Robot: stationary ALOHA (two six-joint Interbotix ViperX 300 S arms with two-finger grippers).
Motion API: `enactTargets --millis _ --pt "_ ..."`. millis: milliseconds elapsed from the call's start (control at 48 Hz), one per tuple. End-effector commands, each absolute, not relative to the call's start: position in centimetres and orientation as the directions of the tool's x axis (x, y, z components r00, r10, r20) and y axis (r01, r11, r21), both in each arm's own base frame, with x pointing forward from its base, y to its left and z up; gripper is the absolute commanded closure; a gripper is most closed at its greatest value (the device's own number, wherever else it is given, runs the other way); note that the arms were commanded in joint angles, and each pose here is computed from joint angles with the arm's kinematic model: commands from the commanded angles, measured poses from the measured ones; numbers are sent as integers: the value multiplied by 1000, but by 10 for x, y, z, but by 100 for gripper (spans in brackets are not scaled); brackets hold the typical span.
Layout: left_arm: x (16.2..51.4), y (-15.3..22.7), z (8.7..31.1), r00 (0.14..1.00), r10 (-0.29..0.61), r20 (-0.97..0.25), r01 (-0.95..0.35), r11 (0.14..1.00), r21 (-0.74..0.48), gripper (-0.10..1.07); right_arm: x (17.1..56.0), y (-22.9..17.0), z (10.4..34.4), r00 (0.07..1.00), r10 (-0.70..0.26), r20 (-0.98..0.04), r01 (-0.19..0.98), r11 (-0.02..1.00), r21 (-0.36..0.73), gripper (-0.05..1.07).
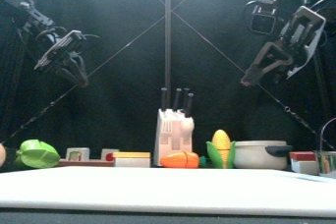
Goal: Grab white sushi roll
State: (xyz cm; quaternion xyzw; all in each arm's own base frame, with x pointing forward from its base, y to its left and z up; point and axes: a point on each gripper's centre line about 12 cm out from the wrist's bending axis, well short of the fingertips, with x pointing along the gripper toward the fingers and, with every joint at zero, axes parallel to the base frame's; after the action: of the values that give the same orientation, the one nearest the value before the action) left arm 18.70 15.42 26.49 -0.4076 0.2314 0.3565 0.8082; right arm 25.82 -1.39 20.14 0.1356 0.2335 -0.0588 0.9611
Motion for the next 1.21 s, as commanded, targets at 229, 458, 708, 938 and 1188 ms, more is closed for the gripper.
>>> enactTargets --millis 229,458,708,938,1188 --pt "184 149 255 508 447 -736 -861 273 -429 43 264 -15 211 896 -52 -440 174 955 242 102" --pt "192 138 236 414 464 -783 -910 209 -358 42 265 -15 209 893 -56 -446 198 940 278 102" --pt "199 131 216 321 464 -826 -945 100 -311 42 271 -13 209 888 -47 -458 207 930 304 102" --pt "218 126 199 264 439 -859 -965 120 -235 37 275 -7 201 864 -25 -503 204 930 306 102" --pt "235 133 182 205 415 -886 -978 113 -173 19 276 -4 190 839 -15 -544 202 937 286 102"
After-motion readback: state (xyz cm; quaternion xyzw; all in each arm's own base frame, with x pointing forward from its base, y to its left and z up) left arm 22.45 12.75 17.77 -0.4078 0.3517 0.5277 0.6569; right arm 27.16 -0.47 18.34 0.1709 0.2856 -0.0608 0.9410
